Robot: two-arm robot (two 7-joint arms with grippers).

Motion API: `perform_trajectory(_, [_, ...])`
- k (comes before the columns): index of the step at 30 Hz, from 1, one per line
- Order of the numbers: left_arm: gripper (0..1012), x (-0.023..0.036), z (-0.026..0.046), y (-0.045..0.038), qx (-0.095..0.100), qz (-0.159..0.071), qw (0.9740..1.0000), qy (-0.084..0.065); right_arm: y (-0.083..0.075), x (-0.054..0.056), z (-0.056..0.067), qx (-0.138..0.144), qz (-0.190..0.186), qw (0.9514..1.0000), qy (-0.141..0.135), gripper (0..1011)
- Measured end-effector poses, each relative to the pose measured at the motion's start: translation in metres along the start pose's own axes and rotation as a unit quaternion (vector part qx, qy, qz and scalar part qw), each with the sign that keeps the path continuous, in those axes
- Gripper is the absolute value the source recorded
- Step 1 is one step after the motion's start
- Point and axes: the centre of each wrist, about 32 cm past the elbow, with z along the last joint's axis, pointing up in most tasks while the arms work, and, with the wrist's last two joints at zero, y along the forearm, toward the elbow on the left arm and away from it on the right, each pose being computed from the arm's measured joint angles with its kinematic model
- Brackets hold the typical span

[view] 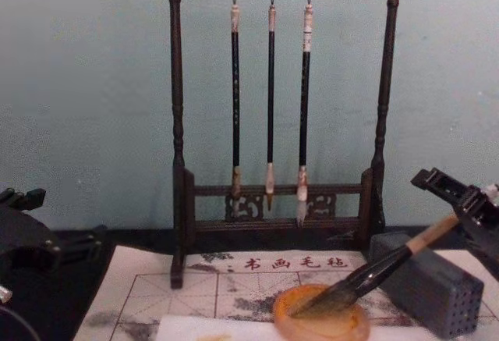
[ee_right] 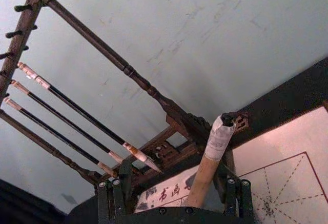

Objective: Pick up the brush from the inkstone, write on the paper, then place the brush back to its original position.

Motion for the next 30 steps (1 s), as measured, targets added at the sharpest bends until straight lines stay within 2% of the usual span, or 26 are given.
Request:
perform_trajectory(11, [1001,0.0000,0.0000,0.0000,0.000,0.000,1.0000,0.000,0.0062,0.0005,0.0091,-0.001,0.000,1.0000,-0.003,1002])
perform_trajectory(30, [1001,0.0000,0.0000,0.0000,0.000,0.000,1.0000,0.000,0.0023,0.0077,0.0085,-0.012,-0.023,0.9997,-0.003,1002])
